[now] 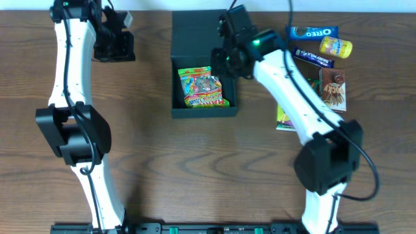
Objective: Pack container
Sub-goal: 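Lower the gummy bag into the box and open the right gripper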
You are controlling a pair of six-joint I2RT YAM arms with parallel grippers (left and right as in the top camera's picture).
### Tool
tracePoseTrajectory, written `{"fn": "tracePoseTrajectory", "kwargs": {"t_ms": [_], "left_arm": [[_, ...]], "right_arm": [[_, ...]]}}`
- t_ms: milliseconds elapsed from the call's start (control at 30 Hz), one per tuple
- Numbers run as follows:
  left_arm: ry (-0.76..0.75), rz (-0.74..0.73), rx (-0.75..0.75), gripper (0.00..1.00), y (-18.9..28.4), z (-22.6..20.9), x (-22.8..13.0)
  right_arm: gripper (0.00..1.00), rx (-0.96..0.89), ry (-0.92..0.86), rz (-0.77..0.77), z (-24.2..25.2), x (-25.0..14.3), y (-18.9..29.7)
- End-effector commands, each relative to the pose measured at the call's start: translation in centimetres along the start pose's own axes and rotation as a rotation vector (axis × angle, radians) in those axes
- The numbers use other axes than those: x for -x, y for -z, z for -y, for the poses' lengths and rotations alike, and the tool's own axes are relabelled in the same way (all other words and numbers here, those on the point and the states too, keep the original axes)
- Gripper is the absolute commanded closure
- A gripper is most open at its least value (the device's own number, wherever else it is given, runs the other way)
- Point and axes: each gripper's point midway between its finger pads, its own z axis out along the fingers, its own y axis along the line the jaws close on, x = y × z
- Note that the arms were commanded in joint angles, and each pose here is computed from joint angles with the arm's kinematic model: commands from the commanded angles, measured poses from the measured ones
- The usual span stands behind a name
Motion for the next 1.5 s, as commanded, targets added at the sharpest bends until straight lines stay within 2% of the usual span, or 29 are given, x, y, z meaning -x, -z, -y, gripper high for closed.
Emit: {"fn": "tracePoseTrajectory", "kwargs": {"t_ms": [0, 100, 300, 500, 767, 967, 1367, 1467], "left_arm": [[0.032, -0.043, -0.095, 0.94, -1.7, 1.2, -1.6], [0.039, -0.086, -0.188, 0.94, -4.5, 2.8, -3.0], [0.016, -0.137, -0.208, 0.94, -8.3, 5.7, -4.4], [-0.023, -0.149, -0.196, 0.94, -9.4, 7.5, -4.7], [-0.014, -0.149, -0.195, 0.94, -9.4, 7.5, -4.7], [-0.015, -0.148, -0.195, 0.94, -9.4, 7.5, -4.7], [-0.015, -0.148, -0.195, 0.94, -9.4, 7.5, -4.7], [-0.015, -0.148, -0.194, 0.94, -9.4, 7.5, -4.7]], "right_arm": [[0.99, -0.064, 0.052, -0.059, 0.8, -1.5, -3.2], [0.98, -0.118, 0.062, -0.092, 1.5, -2.4, -5.4], [0.99, -0.263, 0.099, -0.107, 3.2, -3.5, -7.1], [0.99, -0.319, 0.089, -0.190, 4.4, -5.8, -9.0], [0.99, -0.385, 0.067, -0.230, 6.0, -7.0, -10.9], [0.99, -0.198, 0.070, -0.256, 2.7, -7.2, -11.9], [0.99, -0.128, 0.121, -0.281, 1.0, -8.0, -12.1], [0.99, -0.115, 0.156, -0.224, 0.6, -6.3, -10.1]]}}
